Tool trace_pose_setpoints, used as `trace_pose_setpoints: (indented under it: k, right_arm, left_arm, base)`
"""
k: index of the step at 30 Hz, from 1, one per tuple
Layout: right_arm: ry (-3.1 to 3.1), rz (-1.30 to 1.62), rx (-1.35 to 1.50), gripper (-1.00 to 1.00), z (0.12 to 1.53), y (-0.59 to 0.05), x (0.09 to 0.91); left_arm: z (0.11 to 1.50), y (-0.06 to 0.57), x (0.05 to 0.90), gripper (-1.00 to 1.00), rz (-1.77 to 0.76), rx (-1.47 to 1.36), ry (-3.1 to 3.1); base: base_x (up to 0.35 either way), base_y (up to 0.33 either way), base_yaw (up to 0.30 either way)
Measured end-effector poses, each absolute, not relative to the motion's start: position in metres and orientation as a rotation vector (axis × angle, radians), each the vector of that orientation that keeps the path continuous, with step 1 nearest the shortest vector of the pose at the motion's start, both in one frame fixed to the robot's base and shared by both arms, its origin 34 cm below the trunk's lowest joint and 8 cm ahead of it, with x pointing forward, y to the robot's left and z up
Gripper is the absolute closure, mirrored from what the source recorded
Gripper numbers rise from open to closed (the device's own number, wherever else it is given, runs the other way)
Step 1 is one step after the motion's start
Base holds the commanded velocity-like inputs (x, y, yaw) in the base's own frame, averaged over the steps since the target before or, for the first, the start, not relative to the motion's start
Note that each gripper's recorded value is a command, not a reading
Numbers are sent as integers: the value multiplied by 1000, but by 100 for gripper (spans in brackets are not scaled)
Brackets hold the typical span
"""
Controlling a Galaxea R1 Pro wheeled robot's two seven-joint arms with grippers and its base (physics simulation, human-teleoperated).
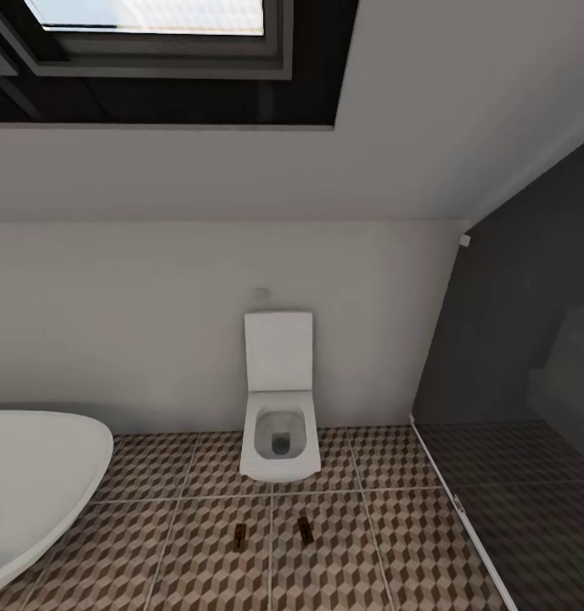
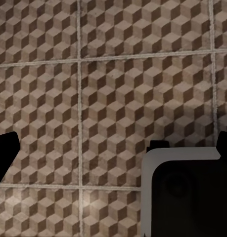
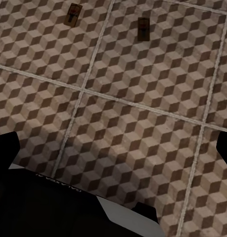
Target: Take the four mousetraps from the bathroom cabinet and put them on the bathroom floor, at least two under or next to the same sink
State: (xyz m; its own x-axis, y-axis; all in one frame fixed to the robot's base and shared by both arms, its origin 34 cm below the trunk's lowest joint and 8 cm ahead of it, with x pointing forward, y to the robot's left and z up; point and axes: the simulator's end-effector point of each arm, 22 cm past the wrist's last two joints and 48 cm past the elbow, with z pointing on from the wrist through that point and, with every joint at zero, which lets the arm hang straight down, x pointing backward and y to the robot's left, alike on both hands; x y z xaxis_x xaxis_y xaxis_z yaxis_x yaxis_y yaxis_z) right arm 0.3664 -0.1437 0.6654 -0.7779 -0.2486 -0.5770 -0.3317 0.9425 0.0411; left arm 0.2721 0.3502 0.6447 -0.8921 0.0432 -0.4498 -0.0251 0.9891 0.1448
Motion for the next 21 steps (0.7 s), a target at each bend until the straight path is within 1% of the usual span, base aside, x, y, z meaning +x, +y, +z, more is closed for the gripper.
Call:
trace_pose_setpoints:
  k: [21]
  right_arm:
    - [2502,187,-411,-100,665,-144,366]
  left_arm:
    - [645,349,272,-100,199,13,2665]
  base:
    - [0,0,0]
